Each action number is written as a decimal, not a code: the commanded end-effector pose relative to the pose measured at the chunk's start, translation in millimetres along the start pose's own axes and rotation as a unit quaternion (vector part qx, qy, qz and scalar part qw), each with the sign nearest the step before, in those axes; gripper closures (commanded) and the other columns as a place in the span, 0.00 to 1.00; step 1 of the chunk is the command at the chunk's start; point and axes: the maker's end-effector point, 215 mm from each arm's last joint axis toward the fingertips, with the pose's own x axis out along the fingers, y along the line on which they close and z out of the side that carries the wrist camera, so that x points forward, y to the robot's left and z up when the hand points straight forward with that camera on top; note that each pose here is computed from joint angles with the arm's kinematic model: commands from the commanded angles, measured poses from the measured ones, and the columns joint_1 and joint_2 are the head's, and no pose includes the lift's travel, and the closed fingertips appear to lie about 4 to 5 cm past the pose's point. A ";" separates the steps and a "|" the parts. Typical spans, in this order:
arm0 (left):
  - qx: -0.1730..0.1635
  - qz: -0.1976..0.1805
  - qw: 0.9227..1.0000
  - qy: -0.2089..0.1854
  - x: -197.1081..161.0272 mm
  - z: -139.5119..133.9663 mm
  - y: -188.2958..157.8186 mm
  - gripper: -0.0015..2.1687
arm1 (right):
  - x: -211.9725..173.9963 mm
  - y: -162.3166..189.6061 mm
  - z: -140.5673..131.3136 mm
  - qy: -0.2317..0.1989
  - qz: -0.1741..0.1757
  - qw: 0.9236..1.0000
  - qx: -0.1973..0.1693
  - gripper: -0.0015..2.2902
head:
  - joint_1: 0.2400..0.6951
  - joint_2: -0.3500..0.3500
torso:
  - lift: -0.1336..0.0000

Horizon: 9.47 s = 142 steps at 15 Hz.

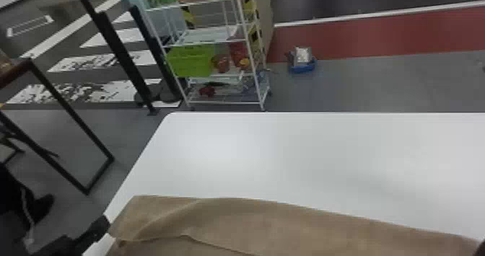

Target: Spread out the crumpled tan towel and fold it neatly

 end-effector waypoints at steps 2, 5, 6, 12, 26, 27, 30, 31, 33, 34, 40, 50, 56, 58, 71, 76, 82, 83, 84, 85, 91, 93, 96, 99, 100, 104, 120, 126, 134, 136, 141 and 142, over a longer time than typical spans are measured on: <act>-0.003 0.001 1.000 -0.001 0.0 0.6 0.3 0.07 | 3.6 10.2 -15.8 0.033 -0.003 0.999 -0.017 0.23 | 1.00 1.00 | 0.08; -0.004 0.000 1.000 -0.002 0.4 1.7 -0.5 0.07 | 17.0 18.0 -40.1 0.072 -0.003 0.997 -0.024 0.23 | 1.00 1.00 | 0.08; -0.005 0.001 1.000 -0.001 1.2 0.3 0.3 0.07 | 19.1 19.8 -45.3 0.078 -0.002 0.997 -0.024 0.23 | 1.00 1.00 | 0.08; -0.008 0.001 1.000 0.000 3.1 -0.8 0.6 0.07 | 15.4 10.6 -46.3 0.083 -0.020 0.996 -0.029 0.23 | 1.00 1.00 | 0.08; -0.013 0.001 1.000 0.001 6.1 -1.9 1.1 0.07 | 30.1 16.2 -55.6 0.102 -0.021 0.994 -0.038 0.28 | 1.00 1.00 | 0.08; -0.013 0.001 1.000 0.001 6.1 -1.9 1.1 0.07 | 32.2 16.6 -56.1 0.104 -0.021 0.994 -0.039 0.28 | 1.00 1.00 | 0.08; -0.013 -0.001 1.000 0.001 6.1 -2.0 1.6 0.07 | 37.2 16.5 -55.8 0.113 -0.028 0.992 -0.051 0.28 | 1.00 1.00 | 0.08; -0.013 -0.001 1.000 0.000 5.9 -1.7 2.1 0.07 | 37.3 16.4 -56.1 0.113 -0.029 0.992 -0.052 0.28 | 1.00 1.00 | 0.08; -0.013 0.001 1.000 -0.001 5.6 -0.7 4.1 0.07 | 37.5 15.0 -53.8 0.113 -0.032 0.992 -0.055 0.28 | 1.00 1.00 | 0.08; -0.015 0.000 1.000 -0.001 5.4 -0.4 3.8 0.07 | 37.3 14.7 -53.8 0.114 -0.032 0.991 -0.055 0.28 | 1.00 1.00 | 0.08; -0.016 0.001 1.000 -0.002 5.0 0.5 5.5 0.07 | 40.0 13.1 -57.9 0.122 -0.036 0.990 -0.058 0.36 | 1.00 1.00 | 0.08; -0.017 0.000 1.000 -0.002 4.9 0.8 5.6 0.07 | 37.4 9.2 -55.2 0.120 -0.038 0.990 -0.057 0.52 | 1.00 1.00 | 0.08; -0.017 0.000 1.000 -0.002 4.9 0.8 5.6 0.07 | 17.8 4.8 -38.9 0.080 -0.039 0.995 -0.043 0.52 | 1.00 1.00 | 0.08; -0.017 0.000 1.000 -0.003 4.7 1.5 5.2 0.07 | 15.5 5.7 -36.5 0.075 -0.039 0.995 -0.044 0.52 | 1.00 1.00 | 0.08; -0.026 -0.033 0.999 0.013 14.6 -9.7 -22.3 0.07 | 19.6 -15.7 -47.5 0.073 -0.042 0.996 -0.032 0.52 | 1.00 1.00 | 0.08; -0.004 -0.035 0.998 0.060 8.3 -33.1 -23.2 0.07 | 20.3 -44.3 -33.1 0.060 -0.051 0.996 -0.034 0.52 | 1.00 1.00 | 0.08; 0.004 -0.024 0.997 0.079 -3.6 -33.2 -23.0 0.10 | 24.7 -39.9 -35.2 0.062 -0.047 0.996 -0.037 0.52 | 1.00 1.00 | 0.08; 0.003 -0.026 0.996 0.082 -3.3 -35.7 -23.8 0.10 | 25.3 -39.4 -34.9 0.063 -0.046 0.996 -0.039 0.52 | 1.00 1.00 | 0.08; 0.001 -0.029 0.996 0.086 -3.0 -38.9 -25.4 0.10 | 26.1 -38.7 -34.4 0.062 -0.045 0.996 -0.039 0.52 | 1.00 1.00 | 0.08; -0.002 -0.037 0.996 0.087 -3.6 -39.5 -29.2 0.10 | 25.9 -39.0 -34.5 0.062 -0.046 0.996 -0.039 0.52 | 1.00 1.00 | 0.08; -0.020 -0.071 0.992 0.101 -6.0 -47.1 -46.2 0.60 | 25.9 -39.5 -33.0 0.063 -0.047 0.996 -0.041 0.52 | 1.00 1.00 | 0.08; -0.019 -0.071 0.992 0.098 -7.3 -43.6 -44.3 0.65 | 24.1 -38.9 -30.3 0.060 -0.048 0.996 -0.043 0.52 | 1.00 1.00 | 0.08; -0.030 -0.078 0.993 0.088 -10.6 -33.1 -42.5 0.65 | 13.1 -36.1 -21.4 0.048 -0.055 0.996 -0.050 0.52 | 1.00 1.00 | 0.08; -0.034 -0.080 0.993 0.080 -12.6 -25.6 -39.3 0.65 | -1.0 -32.8 -21.9 0.040 -0.063 0.996 -0.052 0.52 | 1.00 1.00 | 0.08; -0.034 -0.080 0.993 0.080 -13.4 -24.4 -38.5 0.65 | -2.1 -27.6 -24.6 0.041 -0.062 0.996 -0.053 0.52 | 1.00 1.00 | 0.08; -0.041 -0.089 0.992 0.085 -21.0 -21.6 -37.7 0.65 | -19.7 -6.2 -22.3 0.024 -0.064 0.996 -0.059 0.52 | 1.00 1.00 | 0.08; -0.059 -0.088 0.988 0.108 -27.7 -28.6 -20.6 0.65 | -40.2 20.2 -47.1 0.004 -0.059 0.998 -0.038 0.52 | 1.00 1.00 | 0.08; -0.060 -0.087 0.986 0.125 -30.8 -38.2 -19.4 0.65 | -46.8 16.0 -46.1 0.001 -0.068 0.997 -0.041 0.52 | 1.00 1.00 | 0.08; -0.062 -0.086 0.985 0.139 -36.5 -44.7 -12.7 0.65 | -55.0 10.7 -48.5 -0.002 -0.076 0.996 -0.048 0.52 | 1.00 1.00 | 0.08; -0.064 -0.081 0.985 0.138 -38.2 -43.5 -6.4 0.65 | -57.0 11.8 -48.6 -0.007 -0.073 0.996 -0.044 0.52 | 1.00 1.00 | 0.08; -0.068 -0.080 0.985 0.139 -38.2 -45.0 -2.2 0.65 | -46.2 24.2 -61.4 0.004 -0.056 0.997 -0.045 0.52 | 1.00 1.00 | 0.08; -0.069 -0.082 0.984 0.140 -38.2 -45.4 -2.9 0.65 | -46.3 24.2 -61.8 0.004 -0.056 0.997 -0.045 0.52 | 1.00 1.00 | 0.08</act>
